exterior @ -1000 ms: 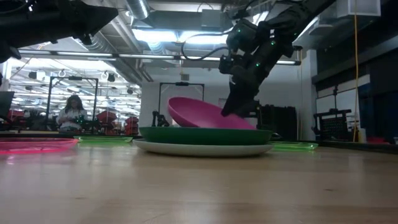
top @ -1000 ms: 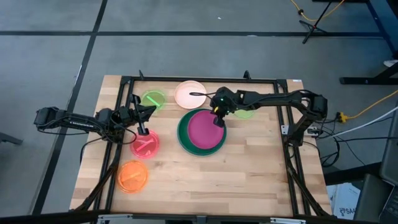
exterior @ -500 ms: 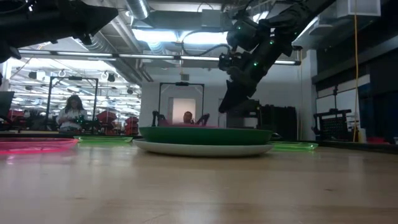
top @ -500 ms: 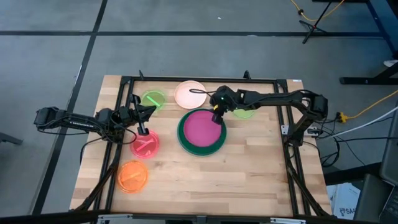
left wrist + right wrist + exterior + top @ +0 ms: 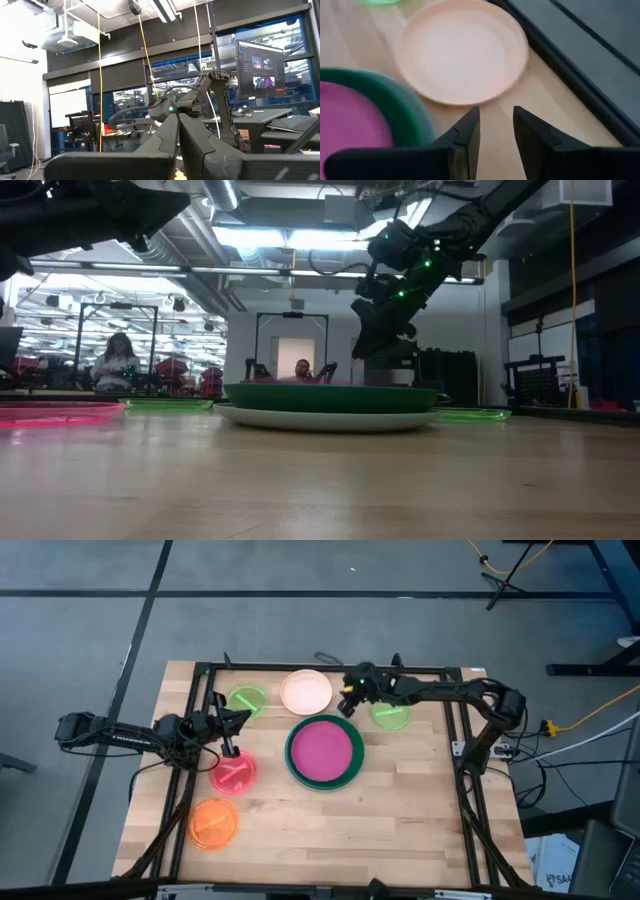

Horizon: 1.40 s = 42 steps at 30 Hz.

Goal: Stack plastic plates
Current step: Stack the light orange plate on the pink plate

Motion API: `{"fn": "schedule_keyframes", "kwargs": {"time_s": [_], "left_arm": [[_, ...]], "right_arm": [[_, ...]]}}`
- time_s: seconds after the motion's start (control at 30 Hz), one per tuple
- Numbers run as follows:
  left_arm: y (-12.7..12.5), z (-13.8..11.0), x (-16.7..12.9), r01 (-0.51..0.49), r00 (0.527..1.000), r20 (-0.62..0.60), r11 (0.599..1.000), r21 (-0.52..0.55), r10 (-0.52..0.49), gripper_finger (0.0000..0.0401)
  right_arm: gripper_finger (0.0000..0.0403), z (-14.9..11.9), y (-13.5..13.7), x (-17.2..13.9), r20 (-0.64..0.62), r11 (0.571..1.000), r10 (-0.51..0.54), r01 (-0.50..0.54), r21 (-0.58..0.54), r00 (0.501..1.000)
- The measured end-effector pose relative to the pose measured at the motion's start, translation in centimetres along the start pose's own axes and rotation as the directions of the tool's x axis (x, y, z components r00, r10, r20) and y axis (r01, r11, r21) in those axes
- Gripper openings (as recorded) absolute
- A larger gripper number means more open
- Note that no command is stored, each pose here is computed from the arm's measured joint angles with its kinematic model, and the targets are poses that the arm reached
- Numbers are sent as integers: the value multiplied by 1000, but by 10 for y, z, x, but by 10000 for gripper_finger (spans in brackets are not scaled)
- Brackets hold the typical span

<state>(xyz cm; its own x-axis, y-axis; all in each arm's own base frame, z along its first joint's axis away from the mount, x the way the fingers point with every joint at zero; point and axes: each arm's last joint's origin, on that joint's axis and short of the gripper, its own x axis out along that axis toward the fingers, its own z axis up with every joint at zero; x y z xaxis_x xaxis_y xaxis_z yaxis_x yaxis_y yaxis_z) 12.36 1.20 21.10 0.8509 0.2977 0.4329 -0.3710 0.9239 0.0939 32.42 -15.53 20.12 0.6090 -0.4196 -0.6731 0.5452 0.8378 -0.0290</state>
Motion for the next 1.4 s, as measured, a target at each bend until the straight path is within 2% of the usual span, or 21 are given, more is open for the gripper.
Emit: {"fn": "schedule_keyframes", "kwargs": {"time_s": [0.13, 0.3, 0.5, 0.63, 0.73, 0.93, 1.17, 1.4], "left_arm": [[0, 0, 0, -1, 1000, 1, 1000, 0, 1, 9], [0, 0, 0, 0, 1000, 1, 1000, 9, 0, 9], [0, 0, 0, 0, 1000, 1, 1000, 9, 0, 9], [0, 0, 0, 0, 1000, 1, 1000, 8, 0, 9], [0, 0, 0, 0, 1000, 1, 1000, 8, 0, 9], [0, 0, 0, -1, 1000, 1, 1000, 8, 1, 9], [0, 0, 0, -1, 1000, 1, 1000, 8, 1, 9], [0, 0, 0, -1, 1000, 1, 1000, 8, 1, 9]], "right_arm": [[108, -1, -21, 9, -8, 997, 8, -7, 76, 1000], [116, -2, -36, 24, -23, 989, 74, -71, 133, 997], [179, 10, -34, 49, -70, 974, 191, -180, 140, 979], [202, 22, -36, 65, -127, 984, 131, -113, 141, 983], [201, 31, -43, 75, -184, 985, 106, -78, 152, 977], [180, 34, -56, 93, -286, 971, 170, -112, 209, 943], [170, 30, -67, 111, -275, 926, 307, -220, 306, 911], [170, 28, -72, 114, -276, 925, 305, -215, 315, 911]]}}
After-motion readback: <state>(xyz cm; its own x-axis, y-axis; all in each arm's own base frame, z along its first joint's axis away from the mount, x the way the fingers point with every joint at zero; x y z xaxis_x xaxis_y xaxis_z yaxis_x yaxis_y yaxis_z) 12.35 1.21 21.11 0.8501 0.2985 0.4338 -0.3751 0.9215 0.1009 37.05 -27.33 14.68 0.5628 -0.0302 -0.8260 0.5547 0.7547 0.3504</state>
